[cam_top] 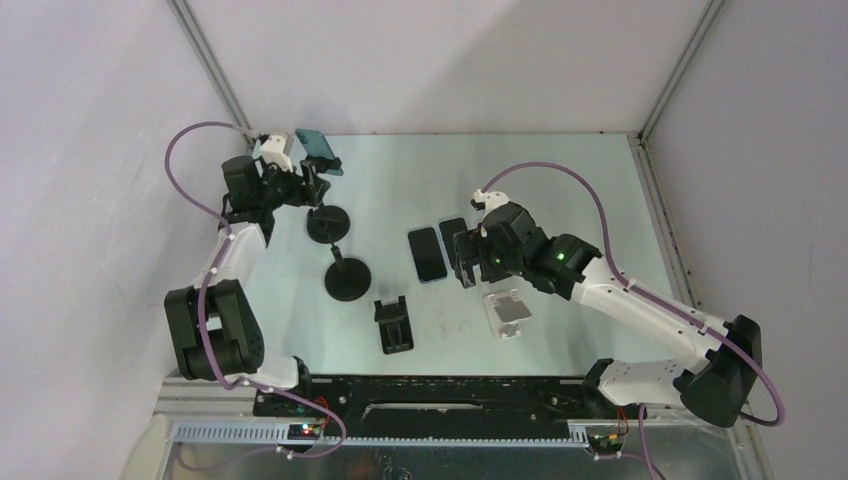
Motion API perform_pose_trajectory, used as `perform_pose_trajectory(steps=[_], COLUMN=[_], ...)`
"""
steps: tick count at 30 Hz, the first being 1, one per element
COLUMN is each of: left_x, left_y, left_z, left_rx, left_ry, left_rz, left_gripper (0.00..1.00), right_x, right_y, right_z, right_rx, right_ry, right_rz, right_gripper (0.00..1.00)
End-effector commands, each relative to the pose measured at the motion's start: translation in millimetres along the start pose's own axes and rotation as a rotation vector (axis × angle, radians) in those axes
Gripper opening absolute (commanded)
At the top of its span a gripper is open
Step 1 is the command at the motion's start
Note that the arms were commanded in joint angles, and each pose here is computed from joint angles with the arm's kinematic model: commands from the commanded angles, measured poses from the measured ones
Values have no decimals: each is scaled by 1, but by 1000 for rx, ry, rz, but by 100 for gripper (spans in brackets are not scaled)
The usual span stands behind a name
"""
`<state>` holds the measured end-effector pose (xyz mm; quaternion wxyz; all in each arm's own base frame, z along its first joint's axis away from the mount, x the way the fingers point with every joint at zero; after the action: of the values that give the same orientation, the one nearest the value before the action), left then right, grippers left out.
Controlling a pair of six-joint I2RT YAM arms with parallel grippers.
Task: Remove the phone from the phone stand
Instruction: Pick up the phone stand with the phone at the center of the board.
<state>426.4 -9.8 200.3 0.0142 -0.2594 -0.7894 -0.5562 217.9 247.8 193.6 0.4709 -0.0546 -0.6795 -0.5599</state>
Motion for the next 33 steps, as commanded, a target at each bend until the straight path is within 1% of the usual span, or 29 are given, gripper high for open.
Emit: perform_pose_trajectory(steps=[1,10,20,33], left_x=[-6,-18,-27,-42], left_y=[25,22,23,16], left_z=[0,7,6,8], left_rx=[-63,-55,-59,-38], left_ry=[-7,21,42,43], left_rz=[-45,-25,-10,20], left_gripper=[77,75,74,69], right_x=[-2,-3,-7,-6], right_y=[8,2,0,-3], right_z=[1,-2,-4,-8], right_rx=[5,5,4,13], right_ry=[5,0,-8,-25], right_rz=[-31,-21,-8,2], right_gripper=[86,86,86,86])
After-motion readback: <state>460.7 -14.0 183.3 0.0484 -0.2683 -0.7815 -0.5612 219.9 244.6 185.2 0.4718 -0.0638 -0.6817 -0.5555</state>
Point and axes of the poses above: each gripper's point midway between its finger pads, its own x axis back along the fingers, its own z axis along the line the jaws close on, y = z × x, the point moved 1 cm from there along x, back along the fingers, and after that the axes turned 14 degrees about x, right-handed, at the moved point
